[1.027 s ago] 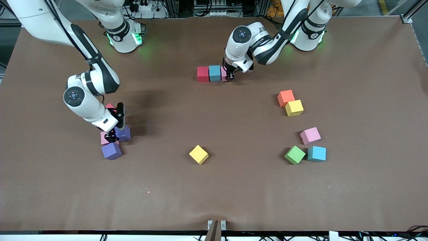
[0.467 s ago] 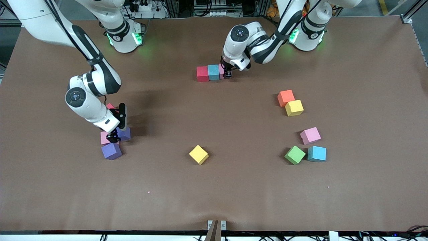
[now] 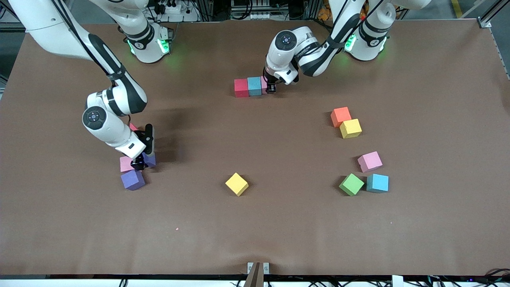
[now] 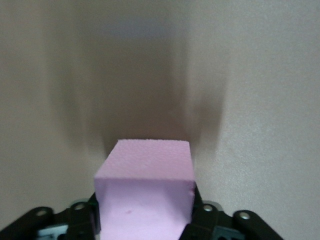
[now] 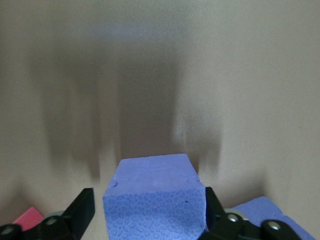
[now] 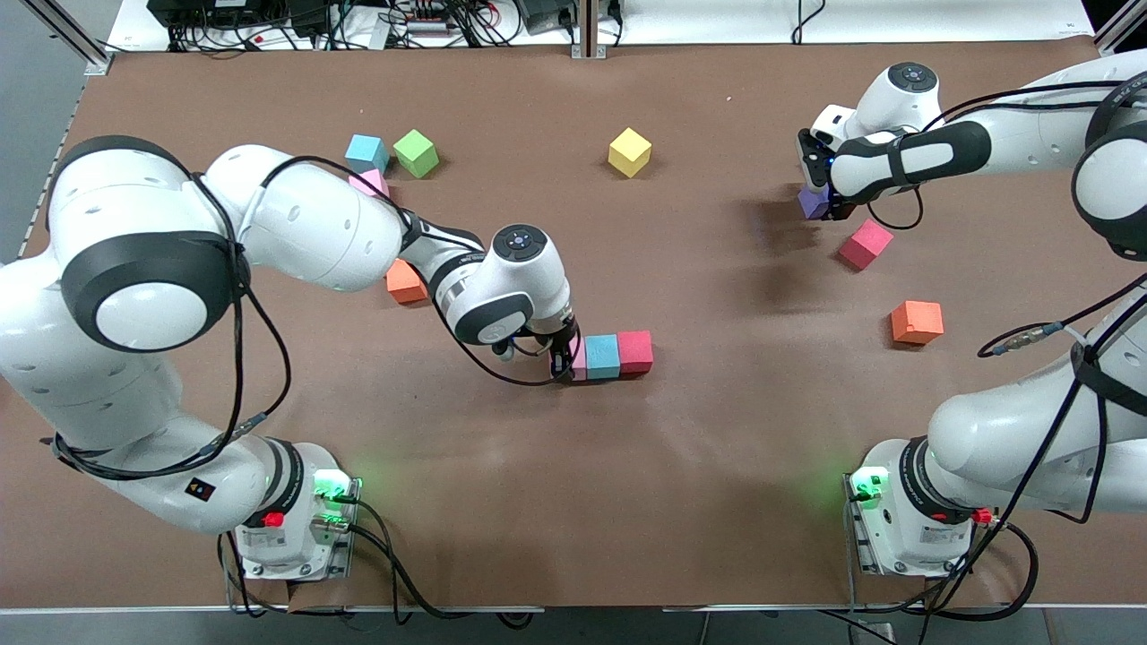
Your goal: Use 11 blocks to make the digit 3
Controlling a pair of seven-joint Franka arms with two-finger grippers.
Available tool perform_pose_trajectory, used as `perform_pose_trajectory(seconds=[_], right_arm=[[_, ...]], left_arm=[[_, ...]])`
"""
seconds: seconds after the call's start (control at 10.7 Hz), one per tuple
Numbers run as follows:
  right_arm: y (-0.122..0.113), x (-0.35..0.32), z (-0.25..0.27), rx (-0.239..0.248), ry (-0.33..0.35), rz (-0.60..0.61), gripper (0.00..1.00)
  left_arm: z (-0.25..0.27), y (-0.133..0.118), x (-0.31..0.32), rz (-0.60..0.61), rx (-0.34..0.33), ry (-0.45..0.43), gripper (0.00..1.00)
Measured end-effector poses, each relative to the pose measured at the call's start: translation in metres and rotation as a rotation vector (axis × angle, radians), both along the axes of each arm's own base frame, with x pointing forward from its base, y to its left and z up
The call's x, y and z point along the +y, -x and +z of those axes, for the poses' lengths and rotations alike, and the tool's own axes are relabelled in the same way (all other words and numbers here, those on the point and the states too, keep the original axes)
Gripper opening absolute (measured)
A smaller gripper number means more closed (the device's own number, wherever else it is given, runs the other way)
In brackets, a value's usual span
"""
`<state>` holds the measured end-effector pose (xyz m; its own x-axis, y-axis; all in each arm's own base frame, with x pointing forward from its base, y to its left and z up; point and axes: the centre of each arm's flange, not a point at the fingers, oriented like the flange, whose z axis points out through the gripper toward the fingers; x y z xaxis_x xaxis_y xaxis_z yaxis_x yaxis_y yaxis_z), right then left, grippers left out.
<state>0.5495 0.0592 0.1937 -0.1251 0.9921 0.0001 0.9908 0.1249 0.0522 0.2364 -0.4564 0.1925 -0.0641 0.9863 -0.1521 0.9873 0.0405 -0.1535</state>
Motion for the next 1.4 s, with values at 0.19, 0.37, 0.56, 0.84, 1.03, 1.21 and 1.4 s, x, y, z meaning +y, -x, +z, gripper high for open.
perform_pose_trajectory(seconds=[0.19,0.37,0.56,0.84,1.03,1.21,1.4], right_arm=[[-0.002,0.000,0.002,-0.009,-0.002,-0.003,0.61],[-0.007,0.000,0.007,-0.029,-0.004,-0.004,0.59],[-0.013,0.008,0.018,-0.054,-0.008,-0.038,0.59],[-0.007,0.074,0.045,-0.093,-0.030,-0.191,0.59],[0.008,0.124,0.058,-0.094,-0.049,-0.352,0.59],[0.022,0.156,0.061,-0.081,-0.067,-0.550,0.59],[0.040,0.188,0.059,-0.054,-0.069,-0.776,0.59]], left_arm=[[0.010,-0.003,-0.004,-0.005,-0.022,0.017,0.99],[0.028,-0.005,-0.007,-0.033,-0.059,0.034,1.00],[0.051,-0.009,-0.008,-0.058,-0.100,0.031,1.00],[0.088,-0.033,-0.004,-0.090,-0.157,0.024,1.00],[0.111,-0.075,0.007,-0.127,-0.169,0.002,1.00],[0.136,-0.133,0.029,-0.173,-0.177,-0.014,1.00],[0.152,-0.184,0.065,-0.260,-0.177,-0.029,1.00]])
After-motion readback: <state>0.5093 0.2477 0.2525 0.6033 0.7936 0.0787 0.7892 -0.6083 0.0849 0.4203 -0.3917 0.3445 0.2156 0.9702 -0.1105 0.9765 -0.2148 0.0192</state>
